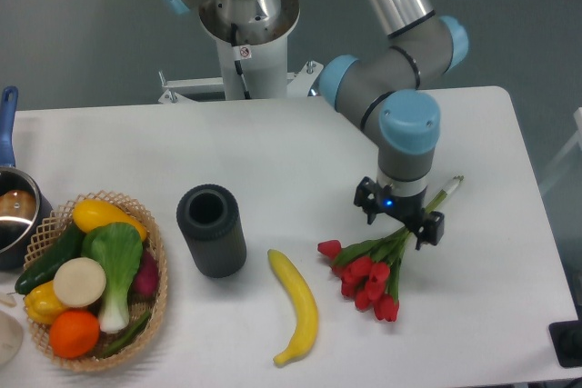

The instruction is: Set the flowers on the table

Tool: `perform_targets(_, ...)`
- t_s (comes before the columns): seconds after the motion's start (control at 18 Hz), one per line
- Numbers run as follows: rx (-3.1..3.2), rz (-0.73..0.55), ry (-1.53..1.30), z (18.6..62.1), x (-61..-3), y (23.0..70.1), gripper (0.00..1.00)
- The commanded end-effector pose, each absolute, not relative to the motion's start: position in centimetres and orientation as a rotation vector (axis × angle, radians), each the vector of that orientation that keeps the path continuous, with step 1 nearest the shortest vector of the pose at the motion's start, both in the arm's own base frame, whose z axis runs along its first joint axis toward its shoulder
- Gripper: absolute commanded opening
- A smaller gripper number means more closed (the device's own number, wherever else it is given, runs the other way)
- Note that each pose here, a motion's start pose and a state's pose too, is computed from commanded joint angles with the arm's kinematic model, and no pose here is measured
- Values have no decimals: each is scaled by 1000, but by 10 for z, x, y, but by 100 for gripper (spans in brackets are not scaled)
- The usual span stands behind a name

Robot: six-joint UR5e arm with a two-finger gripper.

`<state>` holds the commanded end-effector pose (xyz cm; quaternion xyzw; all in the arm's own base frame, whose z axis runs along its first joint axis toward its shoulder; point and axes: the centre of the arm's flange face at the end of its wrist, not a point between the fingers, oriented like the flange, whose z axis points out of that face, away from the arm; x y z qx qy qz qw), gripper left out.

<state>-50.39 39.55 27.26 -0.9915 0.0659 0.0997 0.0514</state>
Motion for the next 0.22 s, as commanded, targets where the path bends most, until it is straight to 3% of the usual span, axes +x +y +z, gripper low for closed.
perform_targets(0.22,-2998,347,162,291,-519,384,100)
